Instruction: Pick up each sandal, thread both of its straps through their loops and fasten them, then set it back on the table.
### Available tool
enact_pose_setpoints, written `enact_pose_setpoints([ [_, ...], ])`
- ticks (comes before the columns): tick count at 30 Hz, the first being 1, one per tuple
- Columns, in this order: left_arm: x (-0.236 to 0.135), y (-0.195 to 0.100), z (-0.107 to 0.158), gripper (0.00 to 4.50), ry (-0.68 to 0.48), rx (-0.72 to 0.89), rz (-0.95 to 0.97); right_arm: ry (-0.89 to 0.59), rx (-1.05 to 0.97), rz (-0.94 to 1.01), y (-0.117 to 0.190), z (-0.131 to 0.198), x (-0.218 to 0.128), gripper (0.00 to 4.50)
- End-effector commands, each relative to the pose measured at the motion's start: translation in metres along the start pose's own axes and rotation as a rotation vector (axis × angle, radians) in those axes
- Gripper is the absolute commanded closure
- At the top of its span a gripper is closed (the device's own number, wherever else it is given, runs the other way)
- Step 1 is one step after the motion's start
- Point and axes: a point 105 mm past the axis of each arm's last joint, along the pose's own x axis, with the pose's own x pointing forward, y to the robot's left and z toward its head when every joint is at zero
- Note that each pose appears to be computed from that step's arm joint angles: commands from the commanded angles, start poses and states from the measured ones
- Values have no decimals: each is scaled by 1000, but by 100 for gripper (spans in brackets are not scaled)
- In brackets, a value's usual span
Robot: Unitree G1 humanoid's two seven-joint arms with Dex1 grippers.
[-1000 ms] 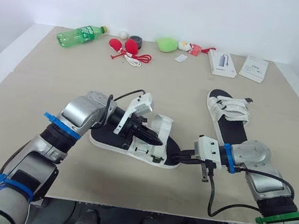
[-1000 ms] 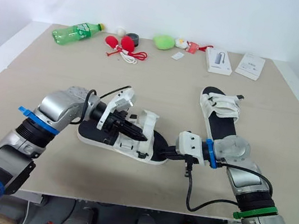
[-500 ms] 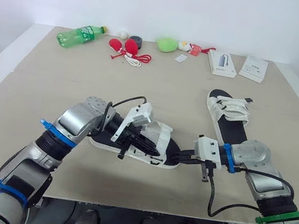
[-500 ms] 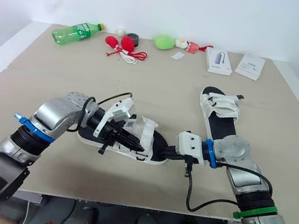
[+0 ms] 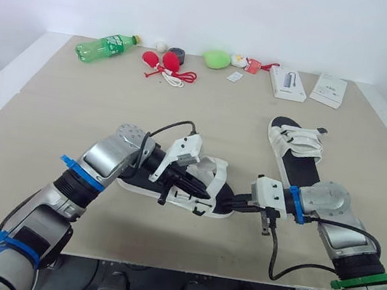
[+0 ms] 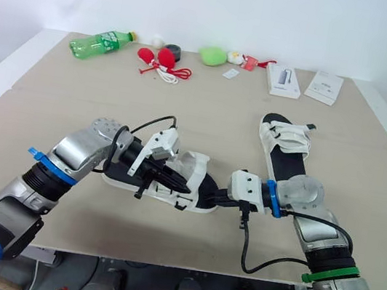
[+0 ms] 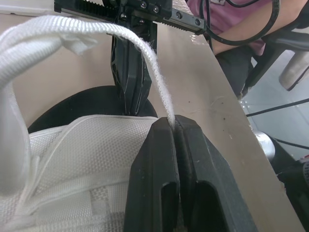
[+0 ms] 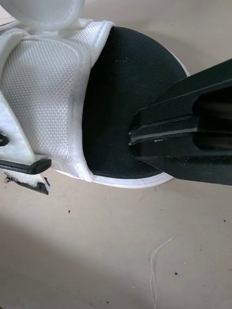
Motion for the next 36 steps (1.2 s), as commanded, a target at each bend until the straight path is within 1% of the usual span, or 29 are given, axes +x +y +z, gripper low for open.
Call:
enact_pose_setpoints([
  [1,0,6,-12,437,54,-27,37,85,56,35,10,-21,0,450],
  [7,-15,-4,2,437,10,-34,-41,91,58,38,10,-22,-1,450],
  [8,-19,-7,4,415,8,-38,-58,92,58,39,10,-23,-1,450],
  [10,-23,-12,5,360,18,-31,-82,93,57,41,9,-23,0,450],
  [12,-25,-12,4,268,30,-6,-71,92,56,44,9,-23,0,450],
  [14,-29,-11,6,180,13,-14,-60,91,54,46,8,-23,1,450],
  [15,-34,-7,12,122,-11,-18,-39,91,53,48,8,-22,1,450],
  [16,-39,-7,17,95,-33,-26,-34,90,52,49,8,-22,1,450],
  [17,-46,-7,24,43,-58,-36,-32,90,51,52,8,-22,1,450],
  [18,-53,-8,30,4,-78,-42,-33,90,51,53,8,-22,1,450],
  [20,-65,-18,37,4,-106,-83,-74,90,50,55,9,-22,1,450],
  [21,-71,-32,37,4,-106,-127,-138,91,50,56,9,-23,1,450],
  [24,-79,-72,19,4,-49,-253,-281,92,51,58,9,-23,1,450],
  [27,-77,-95,-6,4,6,-314,-315,90,51,62,10,-23,1,450],
  [30,-66,-98,-16,4,-29,-316,-270,87,49,66,11,-23,2,450],
  [33,-51,-87,-21,4,-77,-279,-161,88,47,68,11,-23,3,450],
  [36,-35,-71,-31,4,-80,-214,-42,87,44,66,10,-22,3,450],
])
